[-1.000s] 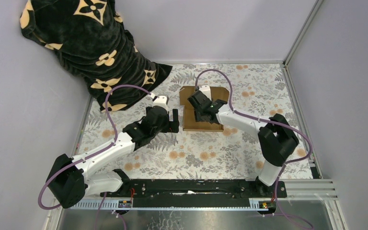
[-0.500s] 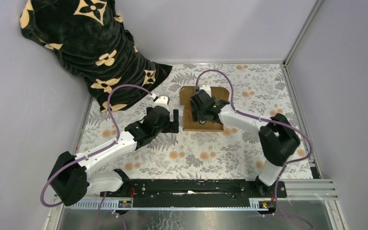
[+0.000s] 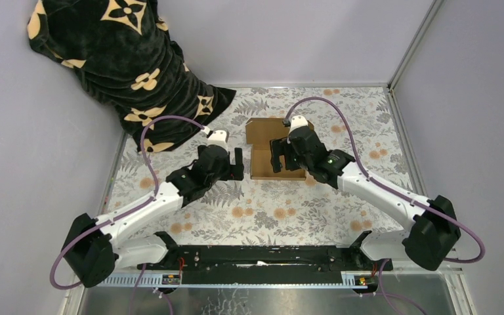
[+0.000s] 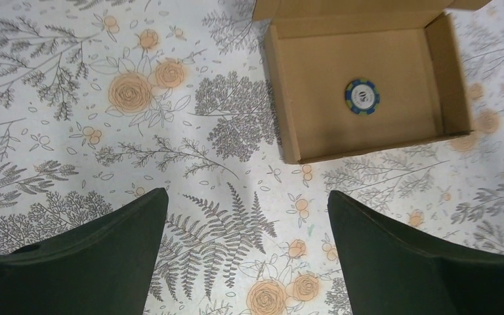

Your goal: Fold the paper box

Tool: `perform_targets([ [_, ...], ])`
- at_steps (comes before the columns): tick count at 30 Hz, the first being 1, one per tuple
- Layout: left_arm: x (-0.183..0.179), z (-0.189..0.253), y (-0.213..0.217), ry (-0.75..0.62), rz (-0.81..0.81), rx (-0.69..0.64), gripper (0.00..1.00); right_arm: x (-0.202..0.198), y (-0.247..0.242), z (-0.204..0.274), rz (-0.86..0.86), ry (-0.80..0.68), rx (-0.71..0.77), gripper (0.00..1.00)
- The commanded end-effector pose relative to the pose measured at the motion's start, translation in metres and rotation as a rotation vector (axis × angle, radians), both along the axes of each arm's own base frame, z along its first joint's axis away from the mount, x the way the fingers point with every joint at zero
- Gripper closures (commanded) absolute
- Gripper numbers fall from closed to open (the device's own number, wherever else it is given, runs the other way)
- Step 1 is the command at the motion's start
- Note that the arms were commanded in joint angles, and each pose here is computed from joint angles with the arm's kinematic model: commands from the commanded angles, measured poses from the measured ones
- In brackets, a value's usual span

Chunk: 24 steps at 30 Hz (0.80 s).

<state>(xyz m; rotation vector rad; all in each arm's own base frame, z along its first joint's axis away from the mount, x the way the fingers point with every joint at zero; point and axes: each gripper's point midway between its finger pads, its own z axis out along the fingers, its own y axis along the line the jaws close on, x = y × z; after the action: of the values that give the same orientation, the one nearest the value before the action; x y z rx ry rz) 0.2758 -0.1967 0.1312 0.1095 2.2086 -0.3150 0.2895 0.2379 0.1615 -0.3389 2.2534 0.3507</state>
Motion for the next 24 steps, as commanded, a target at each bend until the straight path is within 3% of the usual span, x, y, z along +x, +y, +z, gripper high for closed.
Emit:
perform_targets([
  [1, 0.004, 0.035, 0.001, -0.092, 0.016, -0.053, 0.01, -0.013, 0.003, 0.022, 0.077, -0.028, 0.059, 0.01],
  [11, 0.033, 0.090, 0.002, -0.185, -0.004, -0.080, 0.02, 0.006, -0.016, 0.059, 0.027, -0.120, -0.021, 0.02],
  [16, 0.064, 0.110, 0.007, -0.211, -0.024, -0.154, 0.02, 0.040, -0.063, 0.075, -0.112, -0.158, -0.089, 0.32],
  [18, 0.078, 0.111, 0.010, -0.210, -0.007, -0.148, 0.07, 0.054, -0.077, 0.079, -0.134, -0.168, -0.086, 0.33],
  [22, 0.105, 0.105, 0.007, -0.205, -0.022, -0.106, 0.35, 0.081, -0.100, 0.078, -0.146, -0.108, -0.088, 0.40],
  [24, 0.115, 0.100, 0.001, -0.205, -0.048, -0.086, 0.39, 0.090, -0.105, 0.067, -0.107, -0.060, -0.108, 0.41],
])
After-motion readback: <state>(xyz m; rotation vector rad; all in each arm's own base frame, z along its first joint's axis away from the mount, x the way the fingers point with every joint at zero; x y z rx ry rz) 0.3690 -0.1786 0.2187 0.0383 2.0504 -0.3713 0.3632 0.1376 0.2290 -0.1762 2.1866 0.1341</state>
